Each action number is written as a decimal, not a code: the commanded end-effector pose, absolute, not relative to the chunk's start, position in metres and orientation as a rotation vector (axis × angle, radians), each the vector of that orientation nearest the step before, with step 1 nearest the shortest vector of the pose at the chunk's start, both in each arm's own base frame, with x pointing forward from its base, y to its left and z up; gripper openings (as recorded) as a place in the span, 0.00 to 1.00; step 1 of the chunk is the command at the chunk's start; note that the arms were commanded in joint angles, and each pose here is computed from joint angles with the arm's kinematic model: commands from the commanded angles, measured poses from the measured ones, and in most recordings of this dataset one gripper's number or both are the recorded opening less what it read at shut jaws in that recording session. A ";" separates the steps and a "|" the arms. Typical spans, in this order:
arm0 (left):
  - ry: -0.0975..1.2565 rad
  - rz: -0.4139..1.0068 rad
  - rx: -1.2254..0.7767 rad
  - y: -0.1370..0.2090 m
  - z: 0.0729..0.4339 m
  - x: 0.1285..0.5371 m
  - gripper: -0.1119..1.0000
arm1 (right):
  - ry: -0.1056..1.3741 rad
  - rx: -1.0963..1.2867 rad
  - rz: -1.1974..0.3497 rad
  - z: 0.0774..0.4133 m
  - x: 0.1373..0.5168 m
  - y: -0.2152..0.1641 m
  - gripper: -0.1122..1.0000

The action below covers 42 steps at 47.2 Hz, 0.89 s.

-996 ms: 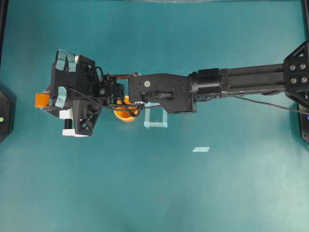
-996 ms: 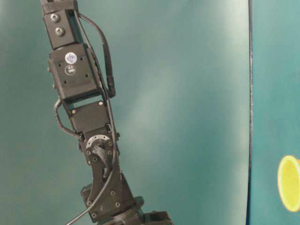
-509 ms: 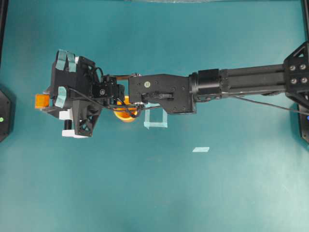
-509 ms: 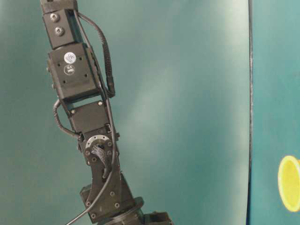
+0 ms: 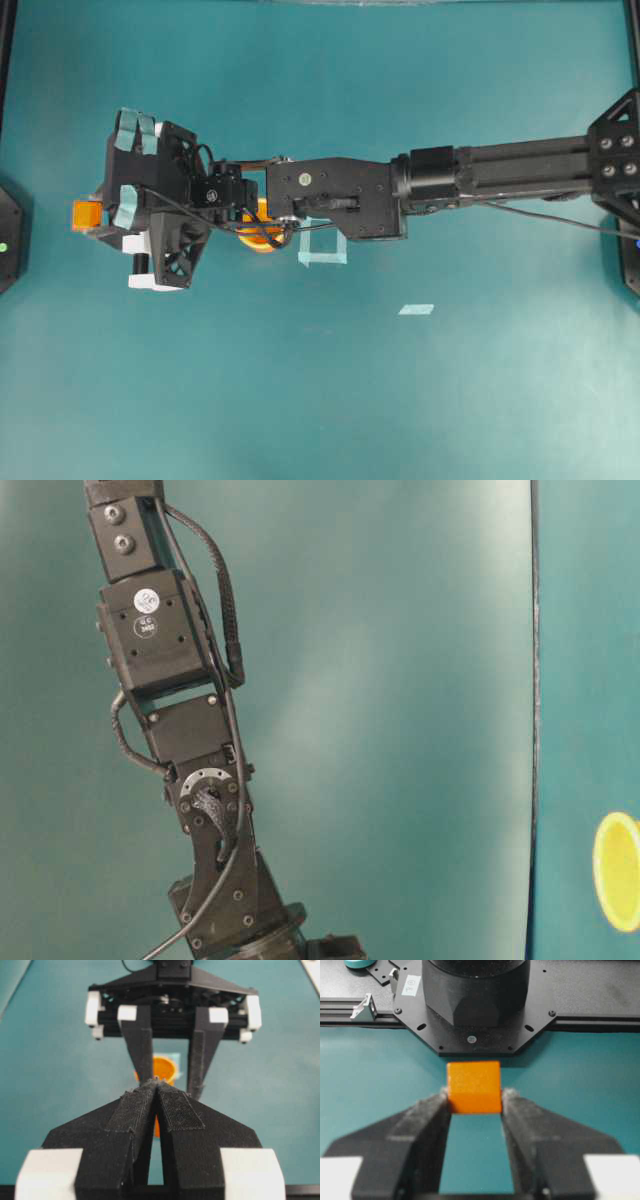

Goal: Move the block to the left with right arm.

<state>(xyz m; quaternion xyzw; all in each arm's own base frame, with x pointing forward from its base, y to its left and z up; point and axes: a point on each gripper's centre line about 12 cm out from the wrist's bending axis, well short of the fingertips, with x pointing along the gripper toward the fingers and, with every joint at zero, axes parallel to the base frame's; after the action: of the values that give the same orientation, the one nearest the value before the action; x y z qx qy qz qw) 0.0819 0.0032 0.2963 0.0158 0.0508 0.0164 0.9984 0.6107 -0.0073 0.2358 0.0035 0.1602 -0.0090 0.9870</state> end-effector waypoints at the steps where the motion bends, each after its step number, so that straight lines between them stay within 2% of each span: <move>1: 0.077 0.037 0.035 0.003 0.306 0.080 0.10 | 0.256 0.011 -0.011 0.264 0.611 -0.003 0.46; 42: 0.085 0.038 0.036 0.004 0.305 0.080 0.10 | 0.262 0.011 -0.012 0.263 0.611 -0.003 0.46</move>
<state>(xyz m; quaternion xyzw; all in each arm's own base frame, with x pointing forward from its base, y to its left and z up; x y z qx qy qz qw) 0.0820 0.0032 0.2954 0.0157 0.0531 0.0164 0.9983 0.6110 -0.0064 0.2351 0.0018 0.1602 -0.0080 0.9871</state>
